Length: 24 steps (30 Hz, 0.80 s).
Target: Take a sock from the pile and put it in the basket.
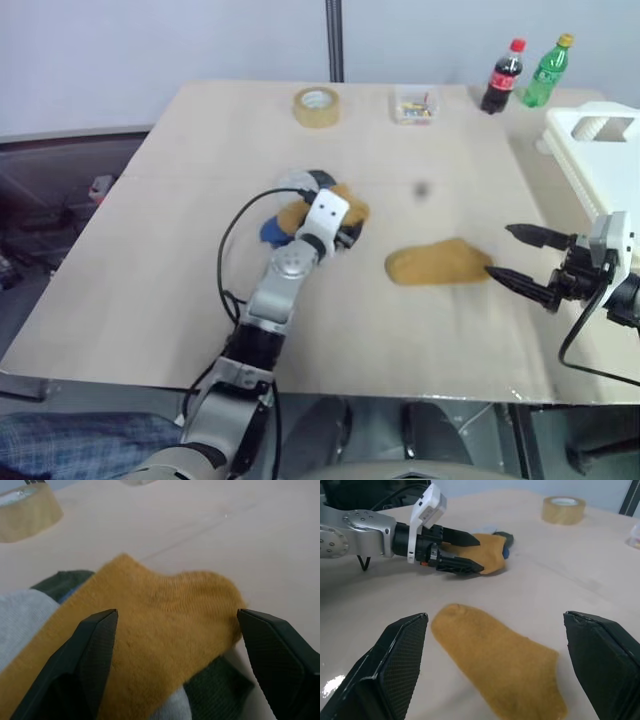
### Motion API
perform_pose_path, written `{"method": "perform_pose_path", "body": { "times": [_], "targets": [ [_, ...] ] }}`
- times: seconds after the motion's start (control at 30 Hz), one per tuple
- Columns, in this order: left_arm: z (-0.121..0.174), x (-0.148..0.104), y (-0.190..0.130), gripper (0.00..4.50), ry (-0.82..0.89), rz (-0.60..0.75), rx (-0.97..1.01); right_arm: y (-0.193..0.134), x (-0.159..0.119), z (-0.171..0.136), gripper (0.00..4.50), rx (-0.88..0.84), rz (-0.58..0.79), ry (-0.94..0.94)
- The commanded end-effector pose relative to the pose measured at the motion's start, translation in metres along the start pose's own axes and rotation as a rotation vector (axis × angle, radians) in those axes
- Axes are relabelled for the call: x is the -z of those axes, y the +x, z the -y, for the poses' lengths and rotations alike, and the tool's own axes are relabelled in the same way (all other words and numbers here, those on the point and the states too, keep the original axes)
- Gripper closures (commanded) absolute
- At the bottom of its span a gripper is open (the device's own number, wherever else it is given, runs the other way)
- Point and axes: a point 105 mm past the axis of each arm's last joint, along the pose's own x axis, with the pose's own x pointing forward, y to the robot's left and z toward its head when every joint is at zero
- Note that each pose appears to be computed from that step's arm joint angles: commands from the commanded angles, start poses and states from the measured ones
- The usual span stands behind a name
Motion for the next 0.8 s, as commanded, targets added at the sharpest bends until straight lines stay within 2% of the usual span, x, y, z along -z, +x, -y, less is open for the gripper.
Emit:
{"method": "perform_pose_path", "body": {
  "times": [0.03,0.33,0.63,0.8],
  "targets": [
    [0.010,-0.007,0.003,0.44,0.057,0.031,0.035,-0.001,-0.012,0.002,0.00,-0.007,0.014,-0.047],
    [0.011,-0.018,0.007,0.44,0.140,0.049,0.047,-0.003,-0.008,-0.003,0.00,-0.005,0.004,-0.041],
    [0.005,-0.005,0.013,0.44,0.192,-0.039,0.032,-0.002,-0.007,-0.003,0.00,0.005,0.007,-0.043],
    [-0.001,-0.002,0.010,1.72,0.189,-0.046,-0.003,-0.004,-0.007,0.000,0.00,0.018,0.006,-0.048]
  ]
}}
